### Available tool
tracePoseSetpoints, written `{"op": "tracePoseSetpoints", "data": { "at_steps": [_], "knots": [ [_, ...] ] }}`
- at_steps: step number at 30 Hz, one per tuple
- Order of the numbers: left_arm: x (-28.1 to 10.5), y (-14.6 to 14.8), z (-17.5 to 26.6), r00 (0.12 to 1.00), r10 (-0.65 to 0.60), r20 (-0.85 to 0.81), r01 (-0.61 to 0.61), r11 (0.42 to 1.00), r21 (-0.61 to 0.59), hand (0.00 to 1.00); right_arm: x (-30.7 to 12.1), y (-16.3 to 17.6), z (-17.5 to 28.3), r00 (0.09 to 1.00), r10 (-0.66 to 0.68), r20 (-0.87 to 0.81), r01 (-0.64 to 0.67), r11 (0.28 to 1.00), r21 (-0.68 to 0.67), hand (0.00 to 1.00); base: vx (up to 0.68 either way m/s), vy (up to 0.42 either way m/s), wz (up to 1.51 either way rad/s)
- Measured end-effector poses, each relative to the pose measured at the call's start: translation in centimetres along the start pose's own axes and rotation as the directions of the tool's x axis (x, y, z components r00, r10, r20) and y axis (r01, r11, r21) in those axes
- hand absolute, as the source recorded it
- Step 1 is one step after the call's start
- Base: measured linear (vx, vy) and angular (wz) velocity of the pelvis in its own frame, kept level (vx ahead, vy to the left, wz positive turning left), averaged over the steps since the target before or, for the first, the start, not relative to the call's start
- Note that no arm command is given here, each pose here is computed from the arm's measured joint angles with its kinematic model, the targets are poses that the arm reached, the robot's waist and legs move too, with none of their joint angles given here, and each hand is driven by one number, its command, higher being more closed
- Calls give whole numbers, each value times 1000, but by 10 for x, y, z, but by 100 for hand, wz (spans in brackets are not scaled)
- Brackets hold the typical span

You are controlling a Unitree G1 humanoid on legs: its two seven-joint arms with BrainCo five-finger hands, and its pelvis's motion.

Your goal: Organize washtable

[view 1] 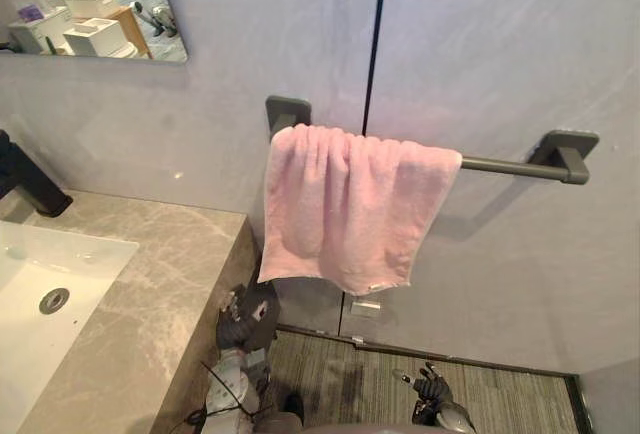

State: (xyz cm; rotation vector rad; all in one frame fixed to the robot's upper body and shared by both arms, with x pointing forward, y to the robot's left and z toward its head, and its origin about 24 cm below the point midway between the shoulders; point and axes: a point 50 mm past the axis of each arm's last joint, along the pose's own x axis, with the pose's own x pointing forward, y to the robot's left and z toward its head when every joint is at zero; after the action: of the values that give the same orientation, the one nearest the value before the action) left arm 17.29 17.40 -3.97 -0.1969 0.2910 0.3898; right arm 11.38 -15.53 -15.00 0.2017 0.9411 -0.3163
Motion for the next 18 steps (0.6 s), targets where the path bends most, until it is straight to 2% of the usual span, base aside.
{"op": "tracePoseSetpoints", "data": {
  "at_steps": [8, 13, 18],
  "knots": [
    [-4, -17, 54, 969, -33, 246, 56, 995, -85, 0, 0, -6, 0, 1000, -9, 3, 9, 1000, -14, 0, -21, -19, 5],
    [-7, -21, 67, 951, -47, 306, 92, 987, -133, 0, -1, -11, -3, 1000, -13, -3, 13, 999, -35, 0, -87, -12, 0],
    [-11, -32, 74, 936, -105, 336, 153, 981, -121, 0, -3, -14, -7, 1000, -19, -15, 18, 999, -42, 0, -21, -18, -7]
  ]
}}
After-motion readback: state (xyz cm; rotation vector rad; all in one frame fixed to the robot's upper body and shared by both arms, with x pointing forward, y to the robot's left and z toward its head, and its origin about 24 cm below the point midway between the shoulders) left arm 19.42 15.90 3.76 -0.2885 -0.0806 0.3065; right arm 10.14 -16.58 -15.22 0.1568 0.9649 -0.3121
